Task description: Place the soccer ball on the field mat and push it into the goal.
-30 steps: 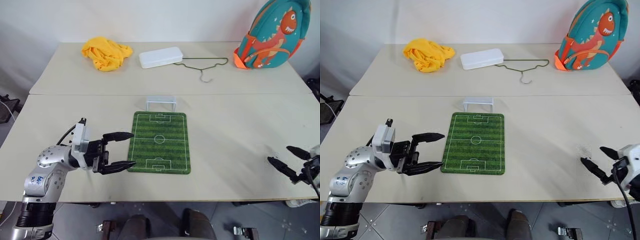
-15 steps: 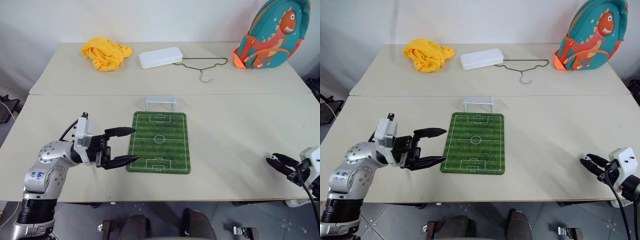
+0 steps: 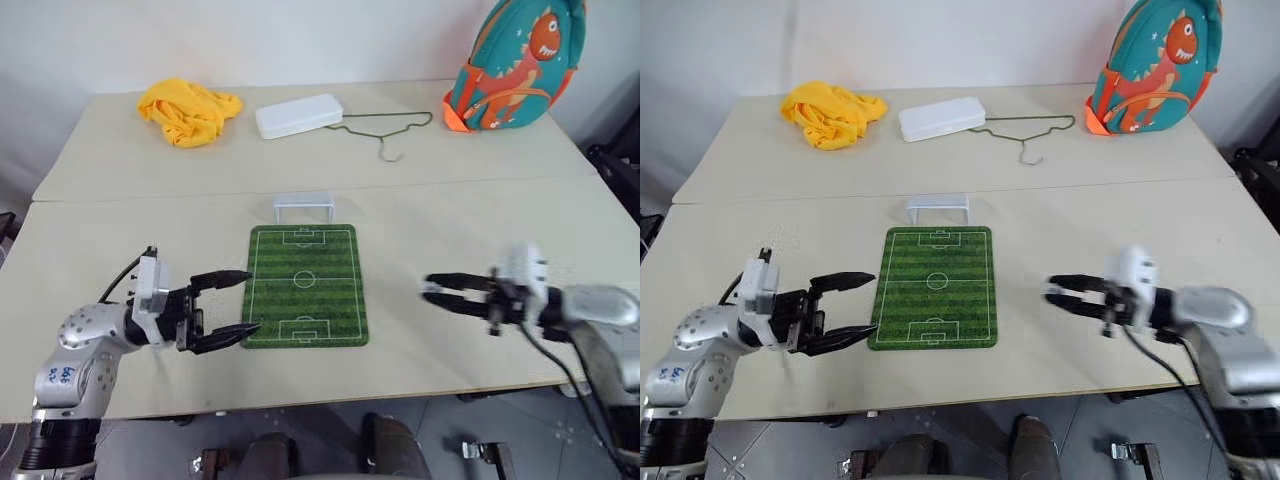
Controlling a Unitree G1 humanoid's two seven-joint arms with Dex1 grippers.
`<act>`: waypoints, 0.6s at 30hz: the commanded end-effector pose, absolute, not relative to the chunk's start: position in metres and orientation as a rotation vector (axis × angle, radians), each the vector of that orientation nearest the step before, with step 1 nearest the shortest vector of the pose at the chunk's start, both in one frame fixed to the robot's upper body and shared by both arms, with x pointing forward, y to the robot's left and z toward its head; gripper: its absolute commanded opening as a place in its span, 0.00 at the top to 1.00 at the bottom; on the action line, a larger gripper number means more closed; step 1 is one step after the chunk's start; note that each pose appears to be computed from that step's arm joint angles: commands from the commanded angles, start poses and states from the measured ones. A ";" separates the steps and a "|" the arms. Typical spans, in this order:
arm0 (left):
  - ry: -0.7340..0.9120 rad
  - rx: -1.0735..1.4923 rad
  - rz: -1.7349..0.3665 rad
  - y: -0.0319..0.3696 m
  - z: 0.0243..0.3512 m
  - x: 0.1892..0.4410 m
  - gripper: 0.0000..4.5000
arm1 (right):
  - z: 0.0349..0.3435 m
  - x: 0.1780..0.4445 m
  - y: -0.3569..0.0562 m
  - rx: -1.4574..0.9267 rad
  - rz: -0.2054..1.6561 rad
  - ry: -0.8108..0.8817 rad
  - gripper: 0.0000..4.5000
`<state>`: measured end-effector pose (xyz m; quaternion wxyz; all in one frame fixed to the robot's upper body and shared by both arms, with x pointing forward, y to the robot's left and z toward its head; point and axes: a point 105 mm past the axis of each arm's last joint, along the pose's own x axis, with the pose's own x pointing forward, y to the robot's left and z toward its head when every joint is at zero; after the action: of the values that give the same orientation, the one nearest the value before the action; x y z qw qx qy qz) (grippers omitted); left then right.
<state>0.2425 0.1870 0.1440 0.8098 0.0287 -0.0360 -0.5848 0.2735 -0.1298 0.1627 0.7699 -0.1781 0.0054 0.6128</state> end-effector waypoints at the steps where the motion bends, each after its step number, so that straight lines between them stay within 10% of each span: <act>1: -0.060 0.114 -1.186 0.207 0.135 0.232 0.00 | 0.147 0.267 -0.075 -0.422 1.500 0.055 0.81; 18: -0.010 0.149 -1.138 0.214 0.115 0.210 0.00 | 0.111 0.270 -0.014 -0.492 1.592 0.134 0.81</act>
<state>0.2124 0.2147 0.1083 0.8418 0.0562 0.0084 -0.5368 0.2704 -0.0142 0.1041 0.6720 -0.2140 0.0751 0.7050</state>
